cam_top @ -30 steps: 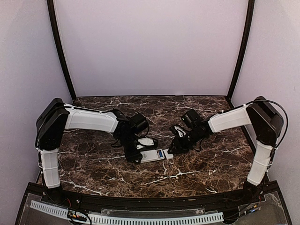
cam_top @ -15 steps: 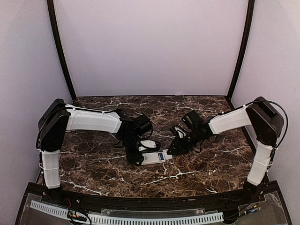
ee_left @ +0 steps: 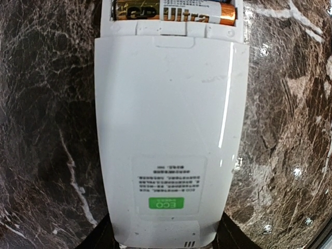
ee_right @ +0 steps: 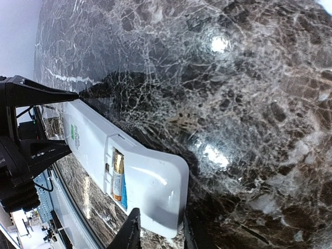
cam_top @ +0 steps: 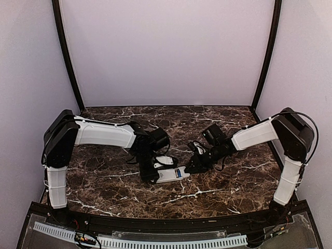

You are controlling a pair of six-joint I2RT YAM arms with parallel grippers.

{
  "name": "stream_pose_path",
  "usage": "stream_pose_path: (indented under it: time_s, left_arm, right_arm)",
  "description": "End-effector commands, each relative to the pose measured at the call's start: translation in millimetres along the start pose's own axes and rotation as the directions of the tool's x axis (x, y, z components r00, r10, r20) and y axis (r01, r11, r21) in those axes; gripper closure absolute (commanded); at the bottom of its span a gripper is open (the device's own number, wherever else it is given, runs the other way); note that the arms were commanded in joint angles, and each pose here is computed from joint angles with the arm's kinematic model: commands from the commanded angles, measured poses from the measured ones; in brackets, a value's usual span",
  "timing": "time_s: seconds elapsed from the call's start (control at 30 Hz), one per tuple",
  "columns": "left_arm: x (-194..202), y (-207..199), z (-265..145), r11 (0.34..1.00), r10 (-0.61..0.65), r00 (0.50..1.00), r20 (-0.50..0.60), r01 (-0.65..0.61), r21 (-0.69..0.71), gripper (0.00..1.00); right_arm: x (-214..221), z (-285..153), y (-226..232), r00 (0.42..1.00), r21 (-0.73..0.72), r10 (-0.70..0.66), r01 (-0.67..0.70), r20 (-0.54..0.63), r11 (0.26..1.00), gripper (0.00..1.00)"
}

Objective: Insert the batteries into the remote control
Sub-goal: Load the battery cover onto the remote control without the battery cover.

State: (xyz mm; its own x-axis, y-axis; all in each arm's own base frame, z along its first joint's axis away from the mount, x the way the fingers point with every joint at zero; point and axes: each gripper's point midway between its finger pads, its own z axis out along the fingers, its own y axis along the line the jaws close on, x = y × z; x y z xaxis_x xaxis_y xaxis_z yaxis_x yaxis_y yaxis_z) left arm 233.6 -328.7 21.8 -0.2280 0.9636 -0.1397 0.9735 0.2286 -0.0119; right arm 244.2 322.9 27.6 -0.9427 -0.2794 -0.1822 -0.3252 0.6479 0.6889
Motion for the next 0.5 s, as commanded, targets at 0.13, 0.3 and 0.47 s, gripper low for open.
stream_pose_path:
  time_s: [0.13, 0.3, 0.47]
  left_arm:
    - [-3.6, 6.3, -0.1, 0.999, -0.045, 0.999, -0.004, 0.045, -0.026, 0.74]
    - [-0.8, 7.5, 1.0, 0.998, -0.044, 0.999, -0.015, 0.044, -0.036, 0.74]
    - [-3.8, 6.5, -0.2, 0.999, -0.041, 0.999, -0.004, 0.041, -0.028, 0.71]
  right_arm:
    - [8.2, 0.9, 18.2, 1.0, -0.028, -0.025, 0.025, -0.012, 0.999, 0.75]
    - [7.4, -3.1, 18.4, 1.0, -0.008, -0.026, 0.026, 0.001, 1.0, 0.75]
    - [1.8, -7.9, 16.5, 0.999, 0.036, -0.044, 0.044, 0.013, 0.998, 0.75]
